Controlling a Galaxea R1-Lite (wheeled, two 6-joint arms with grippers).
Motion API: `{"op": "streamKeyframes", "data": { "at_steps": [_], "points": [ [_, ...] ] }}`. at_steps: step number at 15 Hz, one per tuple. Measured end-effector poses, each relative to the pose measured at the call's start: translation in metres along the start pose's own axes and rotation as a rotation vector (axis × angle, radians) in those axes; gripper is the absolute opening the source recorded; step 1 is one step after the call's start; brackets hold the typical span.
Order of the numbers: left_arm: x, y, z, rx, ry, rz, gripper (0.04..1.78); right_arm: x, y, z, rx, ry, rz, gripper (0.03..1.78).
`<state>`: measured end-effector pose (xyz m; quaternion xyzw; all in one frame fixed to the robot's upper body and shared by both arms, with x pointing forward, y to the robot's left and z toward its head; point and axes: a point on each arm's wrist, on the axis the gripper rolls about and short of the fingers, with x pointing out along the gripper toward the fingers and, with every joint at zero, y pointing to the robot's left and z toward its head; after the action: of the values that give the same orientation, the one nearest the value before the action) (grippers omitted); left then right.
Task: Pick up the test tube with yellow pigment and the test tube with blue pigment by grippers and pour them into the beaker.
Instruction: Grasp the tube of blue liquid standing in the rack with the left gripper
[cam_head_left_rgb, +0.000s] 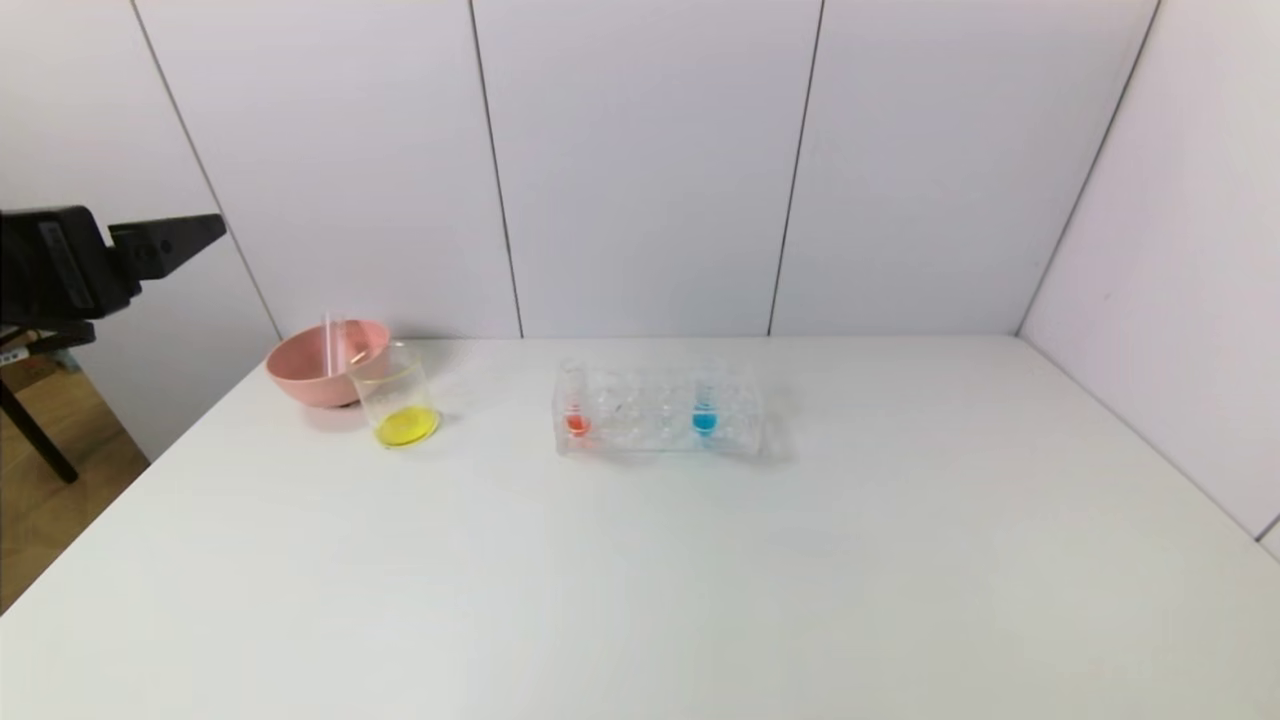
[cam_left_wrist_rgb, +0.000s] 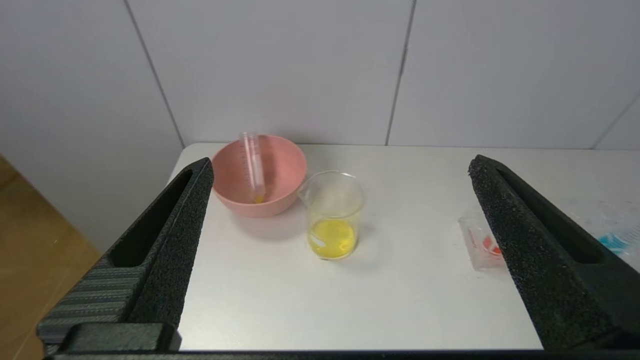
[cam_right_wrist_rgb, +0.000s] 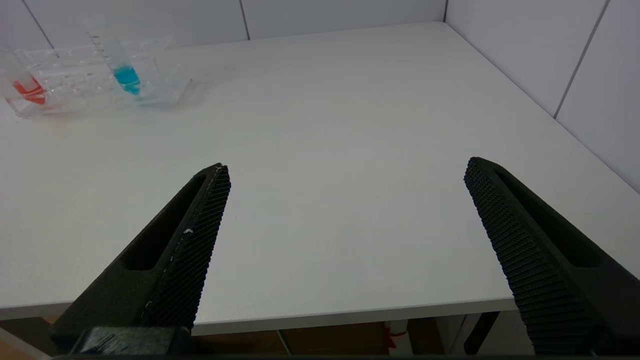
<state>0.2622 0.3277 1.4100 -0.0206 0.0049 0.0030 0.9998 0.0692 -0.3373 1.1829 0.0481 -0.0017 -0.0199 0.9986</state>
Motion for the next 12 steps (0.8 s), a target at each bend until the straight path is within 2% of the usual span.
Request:
{"op": "streamKeyframes", "data": {
  "at_steps": [3,8,10,12],
  "points": [
    [-0.017,-0.014,-0.007,-0.049,-0.052,-0.1,1.78,0.0,0.0,0.0,0.0,0.0,0.0,1.71],
    [-0.027,-0.043,-0.021,-0.146,0.008,-0.297,1.78,0.0,0.0,0.0,0.0,0.0,0.0,1.71],
    [-0.024,-0.056,-0.028,-0.161,0.046,-0.318,1.78,0.0,0.0,0.0,0.0,0.0,0.0,1.71],
    [-0.017,-0.074,-0.035,-0.154,0.057,-0.298,1.78,0.0,0.0,0.0,0.0,0.0,0.0,1.71]
  ]
}}
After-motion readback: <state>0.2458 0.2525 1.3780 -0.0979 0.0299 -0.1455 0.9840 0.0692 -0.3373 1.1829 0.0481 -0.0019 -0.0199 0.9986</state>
